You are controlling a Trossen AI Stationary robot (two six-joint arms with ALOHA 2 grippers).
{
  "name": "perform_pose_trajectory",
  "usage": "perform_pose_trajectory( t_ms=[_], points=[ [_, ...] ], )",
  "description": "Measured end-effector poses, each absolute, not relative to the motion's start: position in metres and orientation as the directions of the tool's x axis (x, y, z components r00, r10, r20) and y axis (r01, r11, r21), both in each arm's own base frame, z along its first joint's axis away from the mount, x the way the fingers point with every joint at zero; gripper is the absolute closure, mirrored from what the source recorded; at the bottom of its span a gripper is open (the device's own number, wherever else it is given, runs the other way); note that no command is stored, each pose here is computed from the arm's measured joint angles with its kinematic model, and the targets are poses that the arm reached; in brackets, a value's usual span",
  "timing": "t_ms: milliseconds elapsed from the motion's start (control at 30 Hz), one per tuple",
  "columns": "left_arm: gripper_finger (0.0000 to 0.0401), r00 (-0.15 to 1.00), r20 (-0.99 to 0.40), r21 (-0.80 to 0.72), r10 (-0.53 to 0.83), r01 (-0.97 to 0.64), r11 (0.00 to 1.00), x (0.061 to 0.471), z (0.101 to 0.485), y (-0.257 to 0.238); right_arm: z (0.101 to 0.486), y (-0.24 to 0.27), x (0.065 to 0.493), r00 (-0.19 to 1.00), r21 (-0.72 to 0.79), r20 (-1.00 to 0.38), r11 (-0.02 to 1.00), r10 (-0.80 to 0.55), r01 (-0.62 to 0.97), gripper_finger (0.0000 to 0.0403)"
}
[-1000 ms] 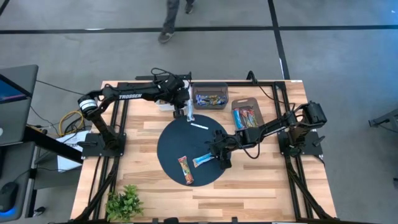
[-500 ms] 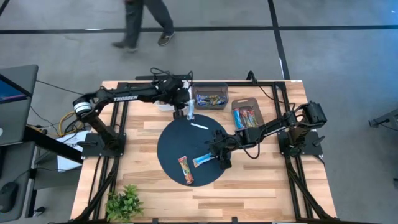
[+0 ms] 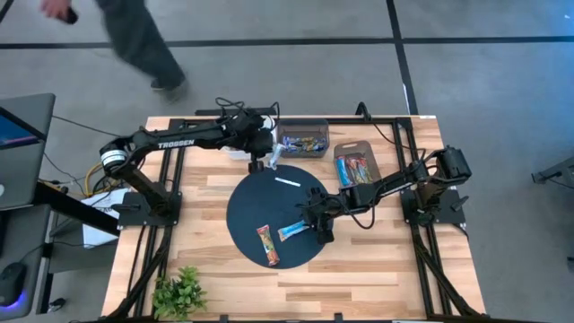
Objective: Pick and place Granola Bars by type
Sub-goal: Put the yellow granola bar into the white bin
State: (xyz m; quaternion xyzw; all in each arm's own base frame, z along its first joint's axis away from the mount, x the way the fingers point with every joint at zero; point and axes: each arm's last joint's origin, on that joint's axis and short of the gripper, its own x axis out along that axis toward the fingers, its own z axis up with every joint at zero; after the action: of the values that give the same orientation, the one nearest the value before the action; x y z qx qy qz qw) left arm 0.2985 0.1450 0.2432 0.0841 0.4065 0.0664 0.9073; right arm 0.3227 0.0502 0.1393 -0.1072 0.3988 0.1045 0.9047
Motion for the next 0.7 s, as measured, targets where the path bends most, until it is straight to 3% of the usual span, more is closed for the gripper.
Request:
perform_pose_trajectory(
  t_ms=[133,267,700],
  points=[
    [0.0390,0.660,-0.727,0.193,0.189,-0.067,0.979,0.2983,0.2428,0.1459,0.1393,0.0502,0.3227,0.660,-0.110,-0.744,0.955,0.104,-0.274,0.0265],
    [0.0374,0.656,-0.730,0.185,0.192,-0.080,0.979,0.2976,0.2426,0.1468,0.1393,0.0503,0.3227,0.660,-0.110,-0.744,0.956,0.104,-0.274,0.0265],
    [0.0185,0.711,-0.664,0.312,0.231,-0.017,0.950,0.3026,0.2476,0.1509,0.1393,0.0503,0.3227,0.660,-0.110,-0.744,0.955,0.104,-0.274,0.0265]
  ],
)
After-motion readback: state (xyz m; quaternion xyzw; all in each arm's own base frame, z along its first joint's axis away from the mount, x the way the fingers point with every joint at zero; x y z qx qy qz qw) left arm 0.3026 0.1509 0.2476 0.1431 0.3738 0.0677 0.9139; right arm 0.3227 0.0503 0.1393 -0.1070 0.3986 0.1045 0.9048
